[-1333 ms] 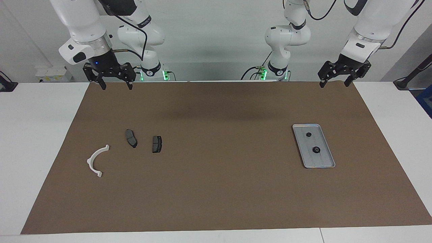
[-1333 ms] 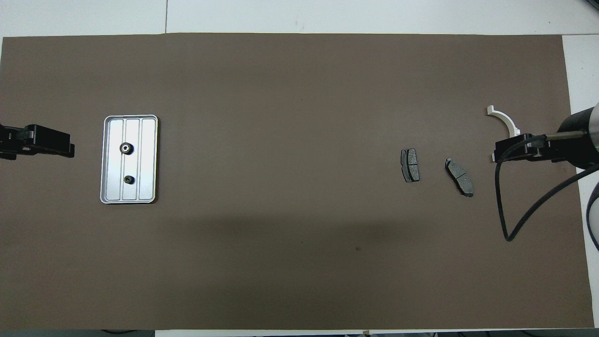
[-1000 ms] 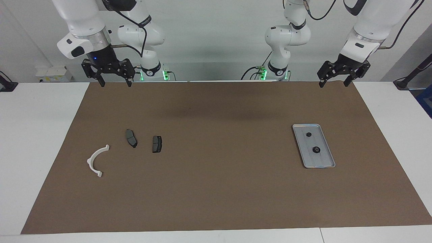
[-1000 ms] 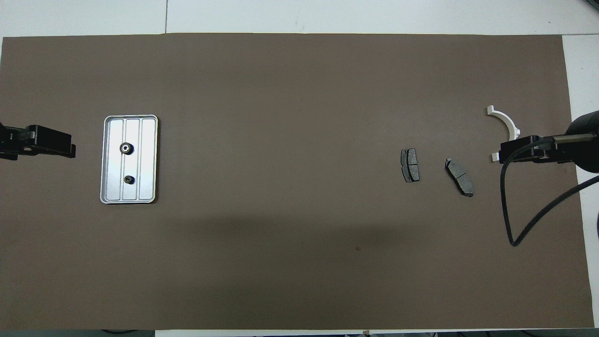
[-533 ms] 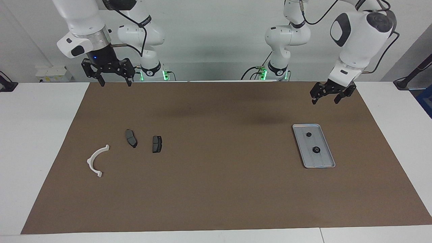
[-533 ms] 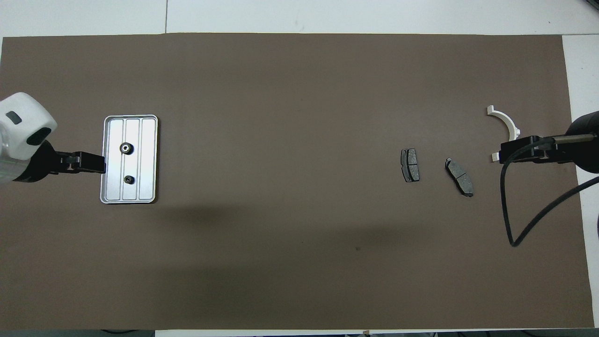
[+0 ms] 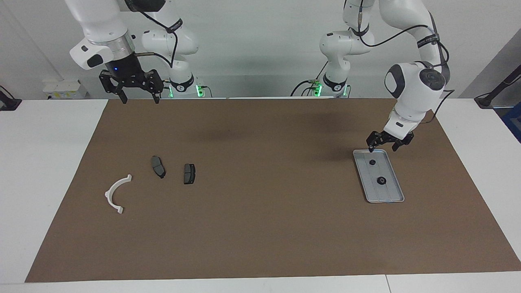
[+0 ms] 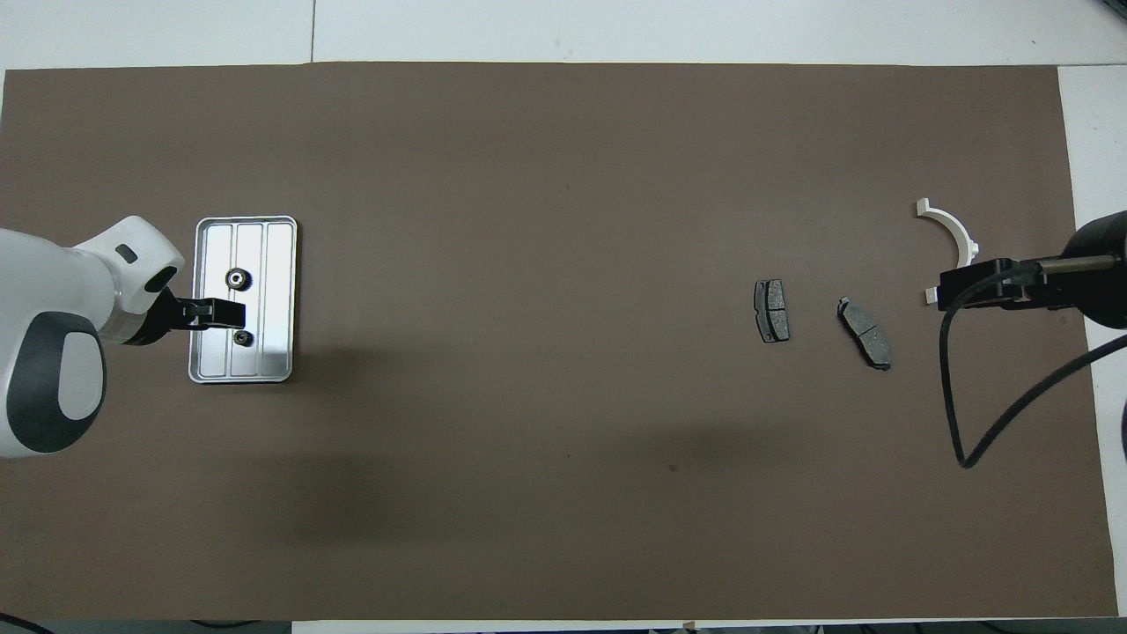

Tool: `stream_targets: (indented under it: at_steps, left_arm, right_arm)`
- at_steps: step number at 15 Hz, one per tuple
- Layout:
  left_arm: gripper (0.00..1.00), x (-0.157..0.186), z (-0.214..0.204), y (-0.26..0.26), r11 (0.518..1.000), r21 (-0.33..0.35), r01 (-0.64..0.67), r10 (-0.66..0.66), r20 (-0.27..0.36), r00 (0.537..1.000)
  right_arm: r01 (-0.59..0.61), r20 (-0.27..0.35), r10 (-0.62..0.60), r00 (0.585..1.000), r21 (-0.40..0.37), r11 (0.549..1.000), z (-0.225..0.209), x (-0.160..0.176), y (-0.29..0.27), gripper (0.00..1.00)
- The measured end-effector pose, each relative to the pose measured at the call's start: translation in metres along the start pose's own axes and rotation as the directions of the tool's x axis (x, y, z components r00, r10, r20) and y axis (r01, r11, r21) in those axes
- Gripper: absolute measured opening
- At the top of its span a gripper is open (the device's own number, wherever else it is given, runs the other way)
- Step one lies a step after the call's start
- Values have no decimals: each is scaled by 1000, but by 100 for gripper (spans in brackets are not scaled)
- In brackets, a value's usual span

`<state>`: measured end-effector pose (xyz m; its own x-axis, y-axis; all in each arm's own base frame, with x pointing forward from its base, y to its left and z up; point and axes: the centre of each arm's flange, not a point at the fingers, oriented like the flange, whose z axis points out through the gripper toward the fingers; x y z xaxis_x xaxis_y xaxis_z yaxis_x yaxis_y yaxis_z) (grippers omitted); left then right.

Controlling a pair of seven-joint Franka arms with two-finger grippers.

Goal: Place bearing gear from tray to pile
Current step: 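Grasp the dark bearing part in the tray with the left gripper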

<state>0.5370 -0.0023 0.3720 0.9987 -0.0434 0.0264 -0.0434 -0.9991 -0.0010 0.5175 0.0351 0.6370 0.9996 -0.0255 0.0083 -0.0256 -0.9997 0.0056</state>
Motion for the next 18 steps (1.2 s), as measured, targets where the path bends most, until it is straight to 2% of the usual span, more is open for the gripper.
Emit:
stream_targets:
  at_steps: [2,3,4,18]
  left_arm:
    - [100,3,19,-1,1000,-1,1,-1,-1,1000]
    - [93,4,26,-1,1000,-1,1,-1,5,1000]
    - [90,5,32,-1,1000,-2,1,-1,11,1000]
    - [90,-2,69,-1,1000,-5,2,-1,63,998]
  right_arm:
    - [-1,2,1,1000,0,1000,1,0,1,100]
    - [-1,3,1,1000,0,1000,1,0,0,100]
    - [0,3,0,1000,0,1000,1,0,0,100]
    - [1,14,-1,1000,-1,1000,3,-2,0,100]
